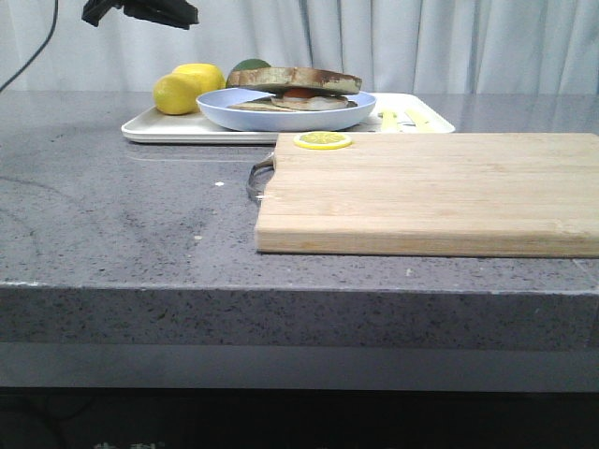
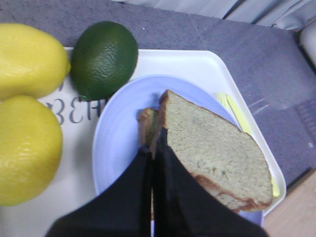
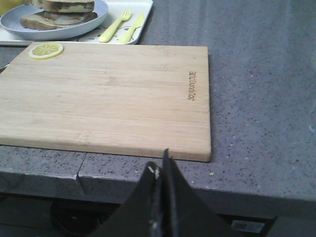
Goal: Place bread and move sandwich to tray
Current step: 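Open the left gripper and withdraw it from the plate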
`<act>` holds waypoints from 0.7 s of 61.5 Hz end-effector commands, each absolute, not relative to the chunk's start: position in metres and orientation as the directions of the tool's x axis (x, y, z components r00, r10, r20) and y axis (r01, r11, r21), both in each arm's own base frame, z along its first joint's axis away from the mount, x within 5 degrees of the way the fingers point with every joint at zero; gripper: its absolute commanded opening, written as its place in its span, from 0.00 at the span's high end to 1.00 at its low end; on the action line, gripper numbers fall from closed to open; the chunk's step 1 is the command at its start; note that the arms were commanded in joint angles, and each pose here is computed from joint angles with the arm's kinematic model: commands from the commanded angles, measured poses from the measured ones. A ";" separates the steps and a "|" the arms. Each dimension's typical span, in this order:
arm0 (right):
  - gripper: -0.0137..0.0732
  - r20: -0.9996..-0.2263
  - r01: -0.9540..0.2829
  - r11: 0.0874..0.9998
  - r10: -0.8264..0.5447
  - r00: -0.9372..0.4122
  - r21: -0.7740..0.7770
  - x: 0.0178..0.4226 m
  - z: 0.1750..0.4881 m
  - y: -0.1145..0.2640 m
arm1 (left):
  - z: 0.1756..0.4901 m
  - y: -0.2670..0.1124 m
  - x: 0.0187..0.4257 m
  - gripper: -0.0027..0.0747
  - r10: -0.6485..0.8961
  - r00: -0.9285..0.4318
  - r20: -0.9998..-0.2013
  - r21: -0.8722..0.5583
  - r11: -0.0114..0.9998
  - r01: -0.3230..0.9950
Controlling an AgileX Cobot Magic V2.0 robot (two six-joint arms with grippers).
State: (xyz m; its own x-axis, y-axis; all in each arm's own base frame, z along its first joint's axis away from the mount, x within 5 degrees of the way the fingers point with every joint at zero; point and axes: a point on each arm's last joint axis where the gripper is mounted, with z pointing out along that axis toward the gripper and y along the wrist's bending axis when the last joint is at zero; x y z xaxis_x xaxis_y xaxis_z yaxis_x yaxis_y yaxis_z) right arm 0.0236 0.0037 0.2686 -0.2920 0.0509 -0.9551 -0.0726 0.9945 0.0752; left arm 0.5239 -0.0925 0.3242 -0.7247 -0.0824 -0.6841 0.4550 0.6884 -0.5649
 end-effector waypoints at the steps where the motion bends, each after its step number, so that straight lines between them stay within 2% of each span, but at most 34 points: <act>1: 0.91 -0.978 -0.076 0.995 0.054 -0.204 0.070 0.025 0.283 0.003 | 0.407 -0.096 0.484 0.99 -0.168 -0.615 -0.770 -0.587 0.566 0.580; 6: 0.91 -0.978 -0.076 0.995 0.054 -0.204 0.070 0.025 0.283 0.003 | 0.417 -0.099 0.478 0.99 -0.198 -0.628 -0.753 -0.634 0.474 0.611; 12: 0.91 -0.978 -0.076 0.995 0.054 -0.204 0.070 0.025 0.283 0.003 | 0.430 -0.101 0.469 0.99 -0.214 -0.625 -0.751 -0.649 0.413 0.639; 21: 0.91 -0.978 -0.076 0.995 0.054 -0.204 0.070 0.025 0.283 0.003 | 0.449 -0.100 0.455 0.99 -0.216 -0.595 -0.774 -0.623 0.424 0.657; 26: 0.91 -0.978 -0.076 0.995 0.054 -0.204 0.070 0.025 0.283 0.003 | 0.459 -0.096 0.450 0.99 -0.218 -0.581 -0.784 -0.600 0.505 0.620; 33: 0.91 -0.978 -0.076 0.995 0.054 -0.204 0.070 0.025 0.283 0.003 | 0.475 -0.092 0.439 0.99 -0.183 -0.513 -0.839 -0.498 0.637 0.588; 43: 0.91 -0.978 -0.076 0.995 0.054 -0.203 0.070 0.025 0.283 0.003 | 0.493 -0.093 0.424 0.99 -0.146 -0.458 -0.877 -0.397 0.758 0.518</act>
State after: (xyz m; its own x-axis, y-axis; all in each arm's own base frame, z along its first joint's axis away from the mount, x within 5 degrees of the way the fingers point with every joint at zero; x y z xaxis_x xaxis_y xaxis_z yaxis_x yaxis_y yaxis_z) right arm 0.0236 0.0037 0.2686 -0.2920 0.0509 -0.9551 -0.0726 0.9945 0.0752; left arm 0.4739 -0.0910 0.4218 -0.6323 -0.1332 -0.7632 0.4516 0.7370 -0.5028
